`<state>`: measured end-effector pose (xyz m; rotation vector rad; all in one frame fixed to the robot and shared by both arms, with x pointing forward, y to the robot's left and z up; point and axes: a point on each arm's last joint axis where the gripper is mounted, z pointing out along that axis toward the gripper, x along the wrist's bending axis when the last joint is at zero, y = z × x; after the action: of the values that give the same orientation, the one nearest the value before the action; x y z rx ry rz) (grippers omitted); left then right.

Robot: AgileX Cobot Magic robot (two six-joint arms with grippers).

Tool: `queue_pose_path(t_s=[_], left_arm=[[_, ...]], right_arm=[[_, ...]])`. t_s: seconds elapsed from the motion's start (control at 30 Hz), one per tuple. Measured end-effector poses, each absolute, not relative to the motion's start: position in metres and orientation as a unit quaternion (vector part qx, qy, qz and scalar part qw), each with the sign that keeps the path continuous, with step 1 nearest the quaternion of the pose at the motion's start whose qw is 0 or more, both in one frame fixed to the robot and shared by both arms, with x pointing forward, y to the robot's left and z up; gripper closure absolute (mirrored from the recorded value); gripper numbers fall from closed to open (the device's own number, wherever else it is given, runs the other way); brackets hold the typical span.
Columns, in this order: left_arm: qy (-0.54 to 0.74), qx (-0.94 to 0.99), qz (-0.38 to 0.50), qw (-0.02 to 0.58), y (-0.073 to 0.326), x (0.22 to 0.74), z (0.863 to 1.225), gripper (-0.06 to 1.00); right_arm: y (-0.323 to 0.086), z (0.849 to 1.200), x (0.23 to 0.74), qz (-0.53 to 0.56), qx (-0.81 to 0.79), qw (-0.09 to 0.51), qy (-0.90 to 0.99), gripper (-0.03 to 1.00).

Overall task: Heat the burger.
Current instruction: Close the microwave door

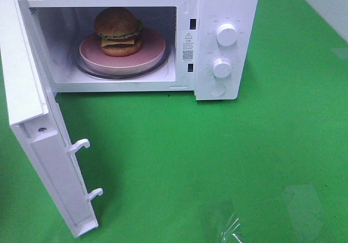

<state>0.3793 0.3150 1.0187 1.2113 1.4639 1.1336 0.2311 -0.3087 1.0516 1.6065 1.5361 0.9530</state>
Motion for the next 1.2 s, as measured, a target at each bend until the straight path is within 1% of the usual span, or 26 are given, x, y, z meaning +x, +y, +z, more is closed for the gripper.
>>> queue_pose_path(t_s=[0.2,0.3,0.53,0.57,0.63,0.67,0.87,0.97,1.2], left_arm=[[0.576,0.508,0.468,0.438,0.315,0.392,1.013,0.94],[0.577,0.520,0.453,0.438,0.313,0.400,1.006,0.94],[0.521,0.563,0.426,0.479,0.300,0.414,1.000,0.94],[0.493,0.585,0.411,0.495,0.293,0.419,0.997,0.94],[0.480,0.597,0.402,0.501,0.290,0.421,0.995,0.94],[0.459,0.618,0.383,0.510,0.284,0.424,0.989,0.94],[0.441,0.638,0.339,0.532,0.276,0.433,0.975,0.94],[0.429,0.640,0.313,0.555,0.271,0.438,0.967,0.94],[0.435,0.647,0.286,0.557,0.268,0.443,0.955,0.94]], right_arm=[[-0.309,1.052,0.231,0.369,0.621,0.354,0.594,0.21],[-0.309,1.052,0.231,0.369,0.621,0.354,0.594,0.21],[-0.309,1.052,0.231,0.369,0.621,0.354,0.594,0.21],[-0.309,1.052,0.231,0.369,0.621,0.354,0.594,0.21],[-0.309,1.052,0.231,0.369,0.621,0.354,0.594,0.21],[-0.309,1.052,0.231,0.369,0.621,0.354,0.594,0.21],[-0.309,1.052,0.231,0.369,0.621,0.354,0.594,0.21],[-0.309,1.052,0.231,0.369,0.621,0.354,0.594,0.21],[-0.309,1.052,0.231,0.369,0.621,0.354,0.594,0.21]])
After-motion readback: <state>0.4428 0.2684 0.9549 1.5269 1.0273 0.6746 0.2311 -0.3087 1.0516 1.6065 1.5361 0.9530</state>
